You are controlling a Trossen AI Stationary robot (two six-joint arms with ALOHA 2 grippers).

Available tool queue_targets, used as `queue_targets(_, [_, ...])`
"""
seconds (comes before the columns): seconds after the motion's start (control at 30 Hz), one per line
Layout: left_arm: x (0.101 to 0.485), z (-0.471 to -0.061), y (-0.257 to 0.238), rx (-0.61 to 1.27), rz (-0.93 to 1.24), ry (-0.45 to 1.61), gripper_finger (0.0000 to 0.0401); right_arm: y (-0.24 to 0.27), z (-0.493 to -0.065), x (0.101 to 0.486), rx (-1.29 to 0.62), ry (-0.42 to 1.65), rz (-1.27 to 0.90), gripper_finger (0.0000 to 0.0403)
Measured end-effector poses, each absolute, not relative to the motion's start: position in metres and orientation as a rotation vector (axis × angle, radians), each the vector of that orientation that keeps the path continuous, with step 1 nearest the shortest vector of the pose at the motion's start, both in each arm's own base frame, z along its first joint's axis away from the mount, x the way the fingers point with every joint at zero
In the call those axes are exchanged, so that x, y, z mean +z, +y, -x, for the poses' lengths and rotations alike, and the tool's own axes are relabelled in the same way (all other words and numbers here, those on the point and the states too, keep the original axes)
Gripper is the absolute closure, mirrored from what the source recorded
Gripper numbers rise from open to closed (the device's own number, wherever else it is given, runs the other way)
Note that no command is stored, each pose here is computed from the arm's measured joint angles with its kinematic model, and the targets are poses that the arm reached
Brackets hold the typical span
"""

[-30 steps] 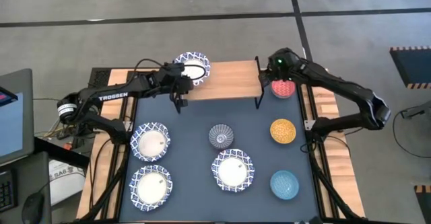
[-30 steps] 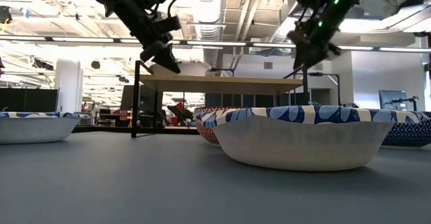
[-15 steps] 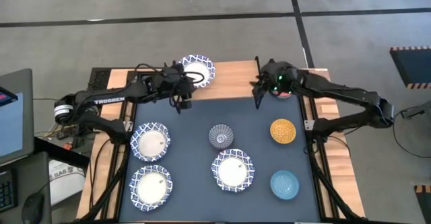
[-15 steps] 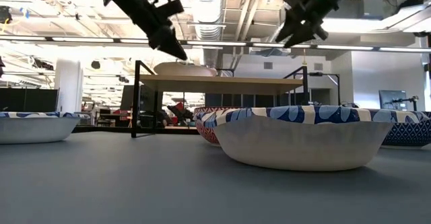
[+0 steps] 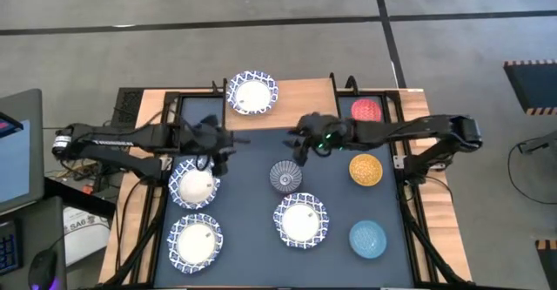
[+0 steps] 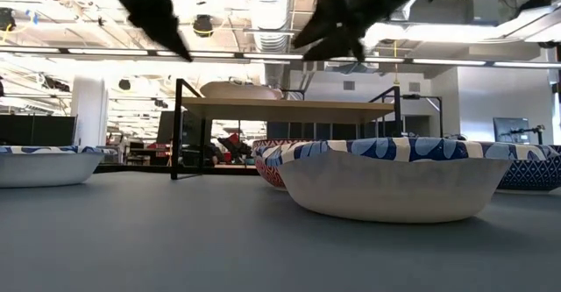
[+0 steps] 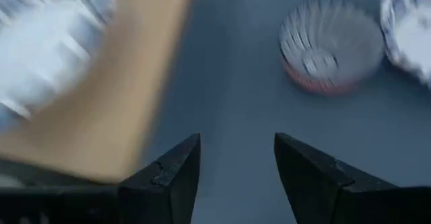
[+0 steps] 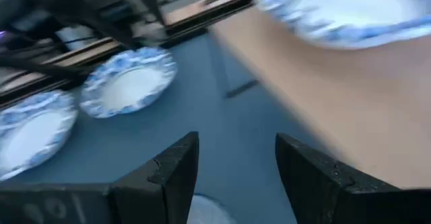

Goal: Place and stack bowls onto a shelf
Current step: Stack the white patterned bowl on top of the white patterned bowl on the shelf

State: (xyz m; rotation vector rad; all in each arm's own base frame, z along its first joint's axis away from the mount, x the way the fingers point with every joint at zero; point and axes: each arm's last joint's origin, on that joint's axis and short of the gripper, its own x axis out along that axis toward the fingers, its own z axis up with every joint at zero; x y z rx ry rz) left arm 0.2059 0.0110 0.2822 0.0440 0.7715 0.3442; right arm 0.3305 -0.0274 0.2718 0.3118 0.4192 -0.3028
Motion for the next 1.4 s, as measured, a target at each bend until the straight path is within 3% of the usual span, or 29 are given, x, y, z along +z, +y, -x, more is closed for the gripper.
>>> queue_targets(0.17, [0.252,-0.198,-0.014,0.310,0.057,0.865,0.0223,-0.010,-0.363,0.246,-0.161,0.434,-0.352,0.0179])
queue_targets(0.3, [0.237,-0.193,-0.031,0.293,0.086,0.876,0.0223,-0.002,-0.374,0.228,-0.153,0.624,-0.298,0.0179])
queue_targets(0.5, [0.222,-0.199,-0.050,0.276,0.109,0.741,0.0223,0.018,-0.351,0.229,-0.127,0.996,-0.188,0.0179])
queue_targets(0.7, [0.212,-0.228,-0.058,0.215,0.053,0.533,0.0223,0.040,-0.324,0.215,-0.075,1.161,-0.161,0.0179])
queue_targets(1.13, [0.198,-0.272,-0.054,0.212,0.008,0.559,0.0223,0.057,-0.317,0.175,0.003,1.226,-0.304,0.0197])
queue_targets(1.4, [0.208,-0.287,-0.049,0.207,-0.001,0.536,0.0223,0.054,-0.316,0.188,0.018,1.193,-0.347,0.0226])
